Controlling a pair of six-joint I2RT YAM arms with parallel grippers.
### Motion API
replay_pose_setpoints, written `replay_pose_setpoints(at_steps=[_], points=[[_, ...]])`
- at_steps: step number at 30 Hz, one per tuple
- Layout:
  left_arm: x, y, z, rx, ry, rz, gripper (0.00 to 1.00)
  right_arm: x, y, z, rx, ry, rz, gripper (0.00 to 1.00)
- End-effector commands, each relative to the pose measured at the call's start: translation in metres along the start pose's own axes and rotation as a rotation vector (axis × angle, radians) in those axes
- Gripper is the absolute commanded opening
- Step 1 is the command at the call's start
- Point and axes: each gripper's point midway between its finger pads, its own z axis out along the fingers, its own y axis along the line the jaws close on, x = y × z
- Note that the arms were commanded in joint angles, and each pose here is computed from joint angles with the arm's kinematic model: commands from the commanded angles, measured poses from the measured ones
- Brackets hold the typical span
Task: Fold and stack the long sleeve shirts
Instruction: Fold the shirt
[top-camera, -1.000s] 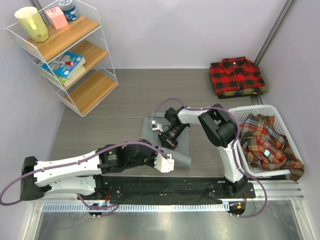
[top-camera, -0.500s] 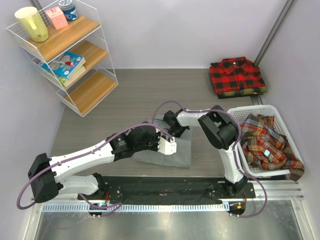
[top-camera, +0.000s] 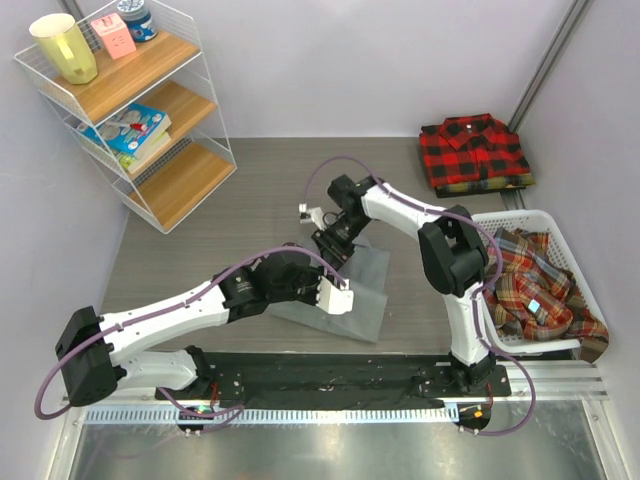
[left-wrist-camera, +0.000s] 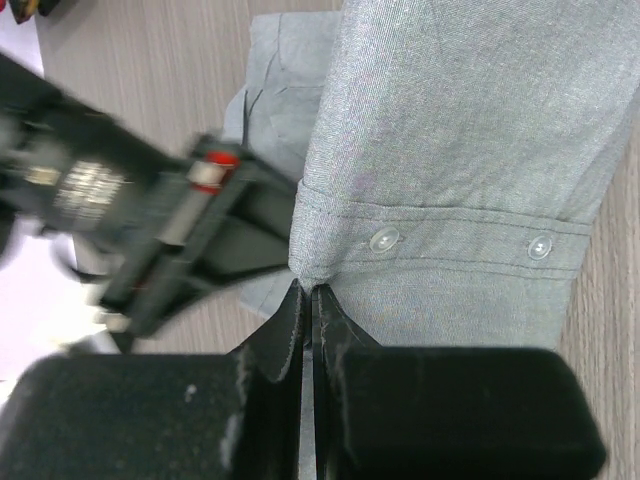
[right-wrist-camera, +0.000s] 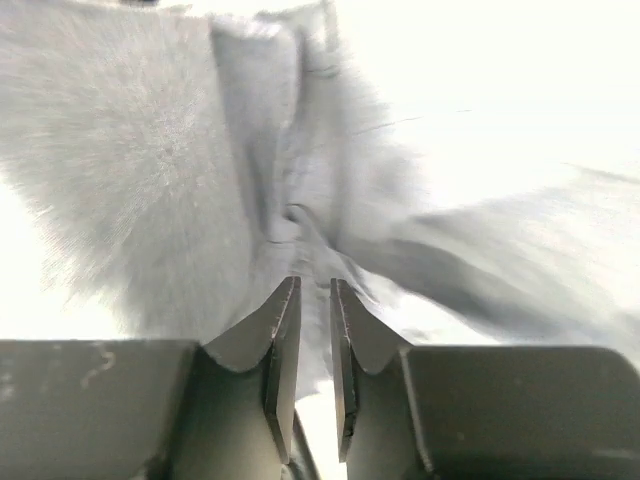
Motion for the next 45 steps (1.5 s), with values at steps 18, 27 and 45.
replay_pose_setpoints(at_steps=[18,27,45], points=[[0.018,0.036,0.05,0.046,-0.038,-0.004,0.0,-0.039,-0.145,-0.071,0.25,-0.113,0.066,0.25],[0.056,0.037,0.106,0.109,-0.018,0.001,0.0,-0.03,-0.142,-0.054,0.185,-0.096,0.069,0.22],[0.06,-0.055,0.076,0.354,0.026,-0.166,0.01,0.001,-0.078,-0.031,0.061,-0.062,0.089,0.18]])
